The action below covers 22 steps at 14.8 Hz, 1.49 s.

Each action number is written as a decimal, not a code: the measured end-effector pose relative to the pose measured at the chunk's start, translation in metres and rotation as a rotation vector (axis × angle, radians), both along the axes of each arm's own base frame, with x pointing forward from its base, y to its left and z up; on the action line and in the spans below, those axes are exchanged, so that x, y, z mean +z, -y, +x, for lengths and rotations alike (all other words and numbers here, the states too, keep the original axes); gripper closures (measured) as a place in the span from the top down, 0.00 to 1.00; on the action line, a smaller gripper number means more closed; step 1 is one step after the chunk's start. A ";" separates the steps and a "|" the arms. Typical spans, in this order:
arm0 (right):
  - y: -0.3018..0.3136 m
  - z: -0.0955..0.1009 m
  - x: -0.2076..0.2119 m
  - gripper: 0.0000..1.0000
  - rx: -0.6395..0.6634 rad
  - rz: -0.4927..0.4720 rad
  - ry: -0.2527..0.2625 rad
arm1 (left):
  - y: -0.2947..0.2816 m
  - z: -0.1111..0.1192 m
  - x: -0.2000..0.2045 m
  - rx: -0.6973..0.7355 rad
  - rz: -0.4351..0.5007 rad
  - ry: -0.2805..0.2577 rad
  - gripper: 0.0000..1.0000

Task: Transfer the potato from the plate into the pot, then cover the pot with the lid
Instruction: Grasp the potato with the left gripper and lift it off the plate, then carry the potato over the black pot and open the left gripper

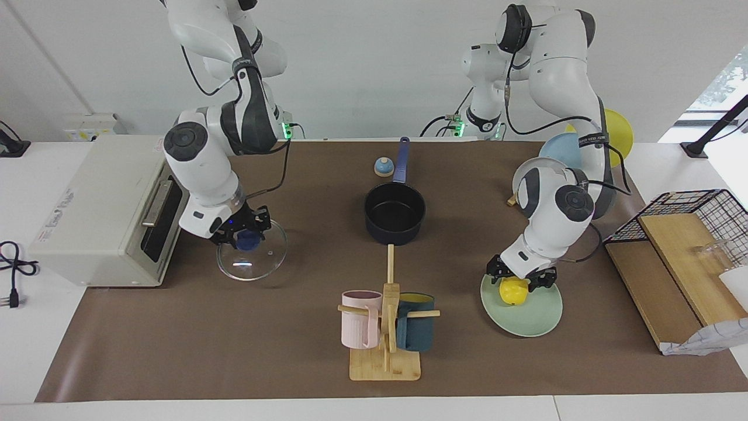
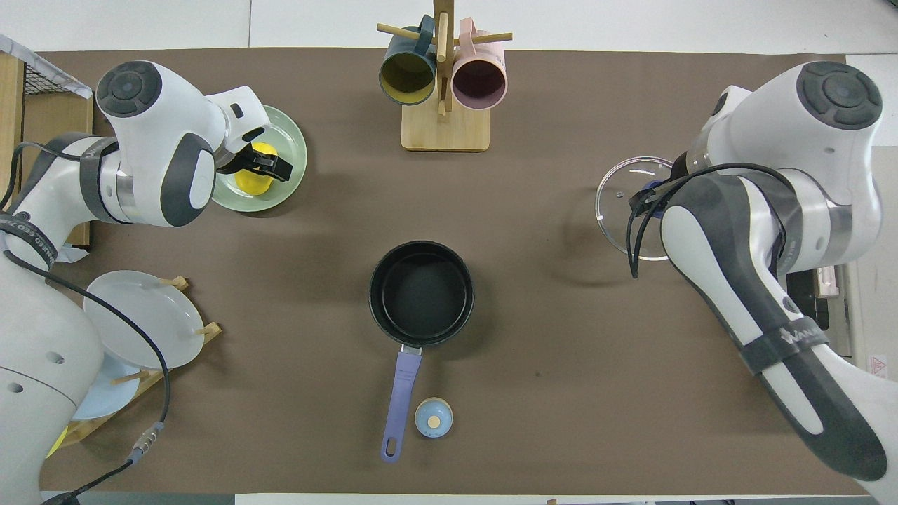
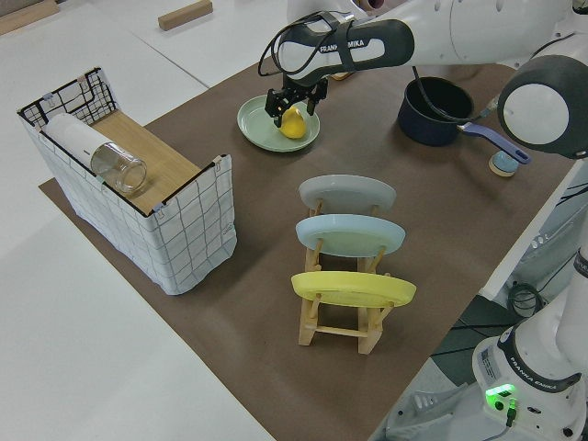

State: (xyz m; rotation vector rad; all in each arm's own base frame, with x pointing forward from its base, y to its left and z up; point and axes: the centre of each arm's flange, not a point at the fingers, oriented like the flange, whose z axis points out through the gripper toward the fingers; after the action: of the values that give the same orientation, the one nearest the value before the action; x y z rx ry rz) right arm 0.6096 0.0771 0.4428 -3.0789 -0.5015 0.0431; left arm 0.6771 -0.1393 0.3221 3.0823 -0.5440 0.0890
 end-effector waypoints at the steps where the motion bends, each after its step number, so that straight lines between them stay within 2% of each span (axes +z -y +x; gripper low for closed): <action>1: 0.000 -0.005 0.021 0.65 -0.002 -0.001 -0.001 | -0.001 0.000 -0.001 -0.003 0.006 0.003 1.00; 5: 0.002 -0.018 0.104 0.65 -0.035 -0.017 -0.028 | -0.004 0.001 -0.002 -0.004 0.013 0.013 0.97; 8: 0.004 -0.021 0.116 0.65 -0.045 -0.031 -0.039 | -0.006 0.001 0.000 -0.002 0.013 0.017 0.66; 11: 0.005 -0.021 0.112 0.65 -0.050 -0.038 -0.049 | -0.008 0.002 0.000 0.004 0.014 0.016 0.65; 13: 0.005 -0.021 0.112 0.65 -0.050 -0.038 -0.050 | -0.010 0.005 0.014 0.029 -0.003 -0.004 0.65; 16: 0.005 -0.021 0.112 0.65 -0.050 -0.039 -0.050 | -0.014 0.003 0.082 0.125 -0.077 -0.034 0.65; 19: 0.005 -0.021 0.112 0.65 -0.050 -0.039 -0.050 | -0.002 -0.032 0.164 0.241 -0.091 -0.061 0.65; 22: 0.005 -0.021 0.112 0.65 -0.050 -0.039 -0.050 | 0.041 -0.090 0.204 0.284 -0.078 -0.106 0.65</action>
State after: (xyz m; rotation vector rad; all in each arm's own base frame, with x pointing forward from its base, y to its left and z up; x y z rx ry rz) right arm 0.5887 0.0721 0.5546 -3.1177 -0.4263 0.1294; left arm 0.5872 -0.1808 0.5265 3.0423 -0.0941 -0.0503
